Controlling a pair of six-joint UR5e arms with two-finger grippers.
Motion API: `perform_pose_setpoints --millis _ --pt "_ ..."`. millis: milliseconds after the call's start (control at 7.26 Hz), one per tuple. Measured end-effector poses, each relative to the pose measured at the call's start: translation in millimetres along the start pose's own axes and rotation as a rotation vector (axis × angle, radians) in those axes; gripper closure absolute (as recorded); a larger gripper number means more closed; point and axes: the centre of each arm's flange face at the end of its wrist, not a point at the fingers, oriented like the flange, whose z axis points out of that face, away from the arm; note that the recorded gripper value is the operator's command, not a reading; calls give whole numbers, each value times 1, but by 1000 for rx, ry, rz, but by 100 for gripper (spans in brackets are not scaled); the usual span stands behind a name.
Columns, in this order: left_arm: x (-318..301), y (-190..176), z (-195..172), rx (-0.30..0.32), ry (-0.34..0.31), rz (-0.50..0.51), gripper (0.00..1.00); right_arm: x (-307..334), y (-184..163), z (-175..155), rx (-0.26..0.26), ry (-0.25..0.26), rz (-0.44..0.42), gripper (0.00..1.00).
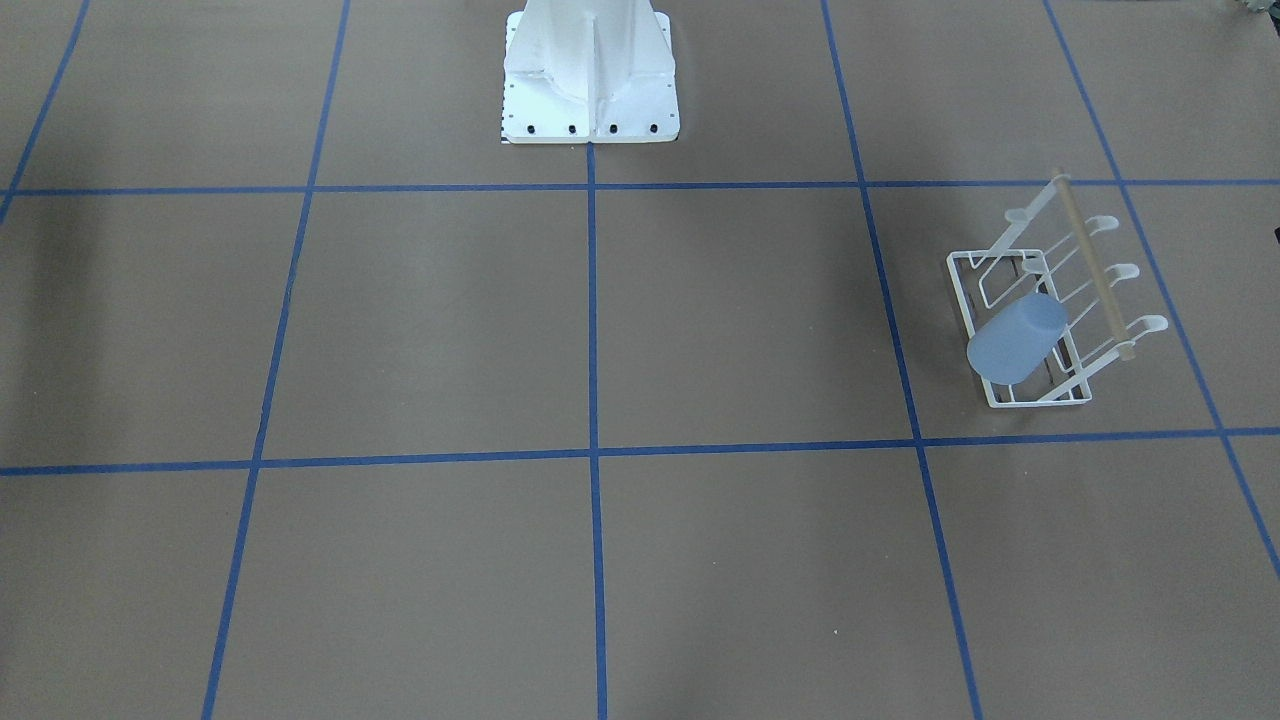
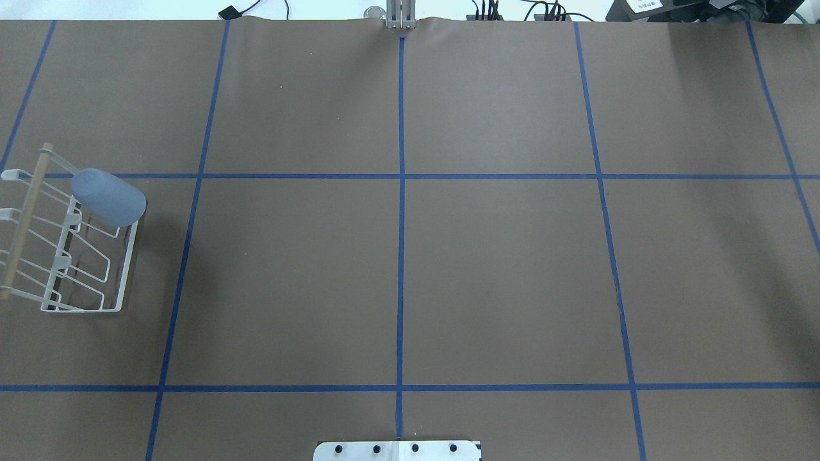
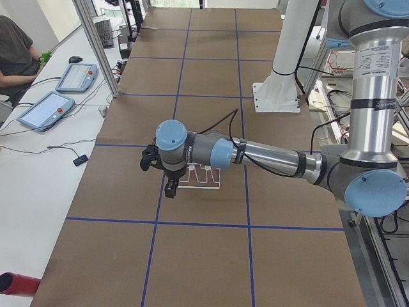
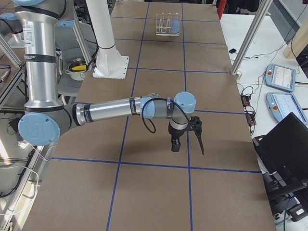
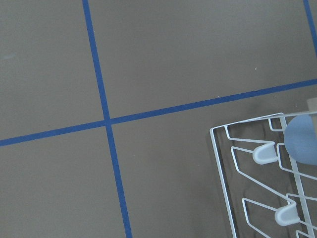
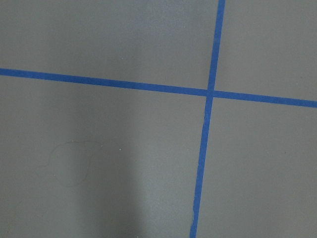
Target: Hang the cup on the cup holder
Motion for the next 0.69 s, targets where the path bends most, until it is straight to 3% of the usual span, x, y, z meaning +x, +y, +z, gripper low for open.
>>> perform_pose_setpoints --millis 689 --pt "4 1 -4 7 2 7 1 3 3 1 -3 -1 7 0"
